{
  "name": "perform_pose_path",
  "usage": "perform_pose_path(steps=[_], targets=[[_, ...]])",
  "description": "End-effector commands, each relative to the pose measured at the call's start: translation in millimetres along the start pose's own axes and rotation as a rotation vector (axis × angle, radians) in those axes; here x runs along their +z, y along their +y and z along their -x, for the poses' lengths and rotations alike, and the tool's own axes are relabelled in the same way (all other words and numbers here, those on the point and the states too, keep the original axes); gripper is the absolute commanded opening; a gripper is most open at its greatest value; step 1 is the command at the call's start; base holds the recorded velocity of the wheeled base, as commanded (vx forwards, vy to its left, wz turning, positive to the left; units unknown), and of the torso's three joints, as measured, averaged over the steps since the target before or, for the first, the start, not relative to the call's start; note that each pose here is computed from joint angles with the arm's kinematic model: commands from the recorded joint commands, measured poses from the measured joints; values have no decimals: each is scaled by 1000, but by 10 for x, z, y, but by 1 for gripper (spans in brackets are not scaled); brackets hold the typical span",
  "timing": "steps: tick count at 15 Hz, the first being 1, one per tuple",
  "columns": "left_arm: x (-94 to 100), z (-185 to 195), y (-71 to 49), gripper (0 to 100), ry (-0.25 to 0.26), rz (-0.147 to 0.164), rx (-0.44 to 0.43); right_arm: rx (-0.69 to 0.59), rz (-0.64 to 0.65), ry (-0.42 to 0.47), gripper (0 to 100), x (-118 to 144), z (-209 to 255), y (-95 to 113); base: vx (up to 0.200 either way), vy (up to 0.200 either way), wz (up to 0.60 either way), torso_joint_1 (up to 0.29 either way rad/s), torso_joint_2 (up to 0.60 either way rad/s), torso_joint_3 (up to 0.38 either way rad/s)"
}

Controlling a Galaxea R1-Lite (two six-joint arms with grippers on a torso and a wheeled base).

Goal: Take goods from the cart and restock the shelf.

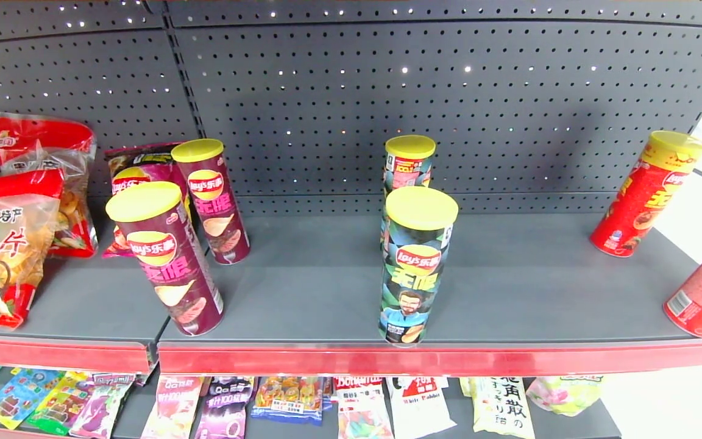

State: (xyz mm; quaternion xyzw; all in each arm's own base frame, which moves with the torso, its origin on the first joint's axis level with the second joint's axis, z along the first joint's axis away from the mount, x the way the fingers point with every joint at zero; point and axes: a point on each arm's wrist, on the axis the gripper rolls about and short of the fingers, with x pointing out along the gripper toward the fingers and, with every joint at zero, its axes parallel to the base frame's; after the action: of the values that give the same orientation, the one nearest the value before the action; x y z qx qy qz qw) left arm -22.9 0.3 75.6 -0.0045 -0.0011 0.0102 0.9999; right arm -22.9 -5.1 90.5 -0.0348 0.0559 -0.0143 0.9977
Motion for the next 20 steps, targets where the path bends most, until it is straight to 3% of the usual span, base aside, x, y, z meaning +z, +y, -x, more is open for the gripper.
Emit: perform_pose_path(steps=[1,4,9,11,13,20], targets=[[2,-1,0,100,-1,0,1,-56,-20,-69,100,-65,53,35,0,0,0,0,0,0],[2,-1,0,100,-1,0,1,-50,-143,-73,100,-72,51,36,0,0,0,0,0,0],[2,-1,0,100,-1,0,1,163,-11,-131,100,-88,4,86,0,0,0,0,0,0],[0,-1,0,100,1,0,0,147,-13,-144,100,-99,1,84,0,0,0,0,0,0],[2,-1,0,100,-1,0,1,13,-117,-114,100,-143,-16,57,0,0,0,0,0,0],[0,-1,0,100,1,0,1,62,-62,-115,100,-144,-16,68,0,0,0,0,0,0]])
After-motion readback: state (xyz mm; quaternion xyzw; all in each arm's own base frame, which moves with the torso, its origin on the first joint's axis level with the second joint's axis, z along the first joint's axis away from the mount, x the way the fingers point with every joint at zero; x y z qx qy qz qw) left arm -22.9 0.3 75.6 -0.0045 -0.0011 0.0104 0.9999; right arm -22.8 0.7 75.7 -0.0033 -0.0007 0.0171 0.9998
